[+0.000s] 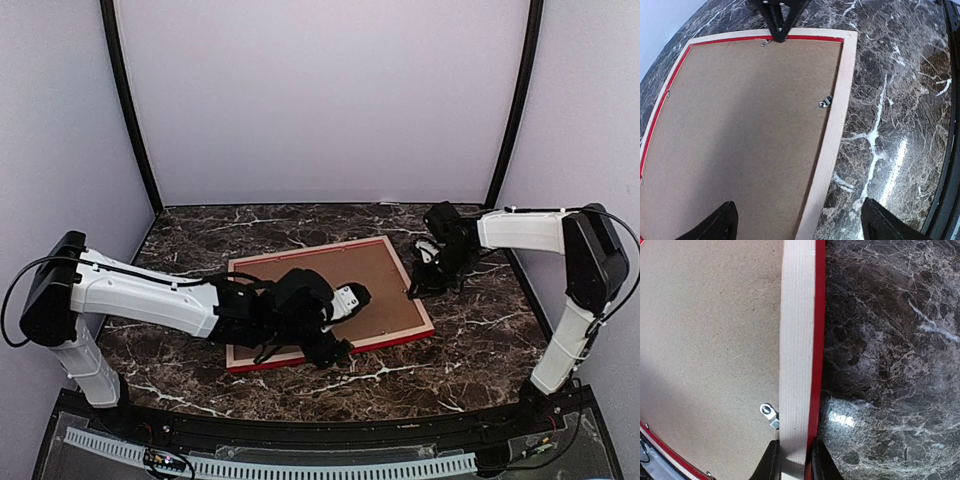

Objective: Put the photo into the frame
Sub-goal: Pass from the right arm to the left

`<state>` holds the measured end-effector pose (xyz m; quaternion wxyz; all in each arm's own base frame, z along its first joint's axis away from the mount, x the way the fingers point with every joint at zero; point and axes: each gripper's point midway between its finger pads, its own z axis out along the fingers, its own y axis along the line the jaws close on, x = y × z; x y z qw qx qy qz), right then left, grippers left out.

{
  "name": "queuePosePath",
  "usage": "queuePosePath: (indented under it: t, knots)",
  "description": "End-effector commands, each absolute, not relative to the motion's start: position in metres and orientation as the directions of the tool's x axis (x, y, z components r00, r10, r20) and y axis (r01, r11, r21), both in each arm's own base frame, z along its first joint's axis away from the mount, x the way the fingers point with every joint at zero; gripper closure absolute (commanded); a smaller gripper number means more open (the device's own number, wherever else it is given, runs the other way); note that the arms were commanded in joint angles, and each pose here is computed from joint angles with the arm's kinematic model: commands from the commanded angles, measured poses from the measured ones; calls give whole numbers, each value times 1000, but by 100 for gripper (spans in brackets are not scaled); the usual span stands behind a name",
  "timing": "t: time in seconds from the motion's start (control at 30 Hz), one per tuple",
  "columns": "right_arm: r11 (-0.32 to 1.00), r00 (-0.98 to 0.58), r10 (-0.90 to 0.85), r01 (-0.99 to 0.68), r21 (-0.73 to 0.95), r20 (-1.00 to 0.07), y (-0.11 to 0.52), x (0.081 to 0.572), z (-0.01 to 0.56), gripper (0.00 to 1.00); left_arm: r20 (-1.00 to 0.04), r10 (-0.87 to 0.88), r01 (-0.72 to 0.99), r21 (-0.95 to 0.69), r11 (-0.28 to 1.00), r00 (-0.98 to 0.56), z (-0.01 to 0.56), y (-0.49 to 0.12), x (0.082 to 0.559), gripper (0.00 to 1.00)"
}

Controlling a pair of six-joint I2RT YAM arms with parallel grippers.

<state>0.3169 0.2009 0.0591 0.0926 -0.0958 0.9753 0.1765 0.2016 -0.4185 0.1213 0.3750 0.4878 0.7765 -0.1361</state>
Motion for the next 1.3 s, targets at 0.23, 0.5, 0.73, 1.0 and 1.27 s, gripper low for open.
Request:
queuePosePath:
  t: [0.23, 0.5, 0.73, 1.0, 1.27]
  knots:
    - [799, -964, -176, -258, 543, -199, 231, 297, 121, 100, -485, 874, 745, 570, 345, -34, 99, -416, 193, 13]
    - [803, -968, -178, -245, 543, -174, 229, 292, 117, 100, -407, 913, 670, 667, 324, -37, 99, -395, 191, 18]
    - [802, -970, -172, -241, 547, -174, 230, 293, 115, 97, -406, 913, 664, 673, 325, -36, 105, -389, 186, 27]
    - [802, -969, -170, -243, 546, -181, 229, 293, 117, 80, -404, 914, 659, 679, 324, -33, 109, -388, 187, 55]
    - [802, -963, -163, -256, 539, -214, 228, 296, 134, 62, -403, 914, 636, 697, 332, -36, 122, -384, 190, 66]
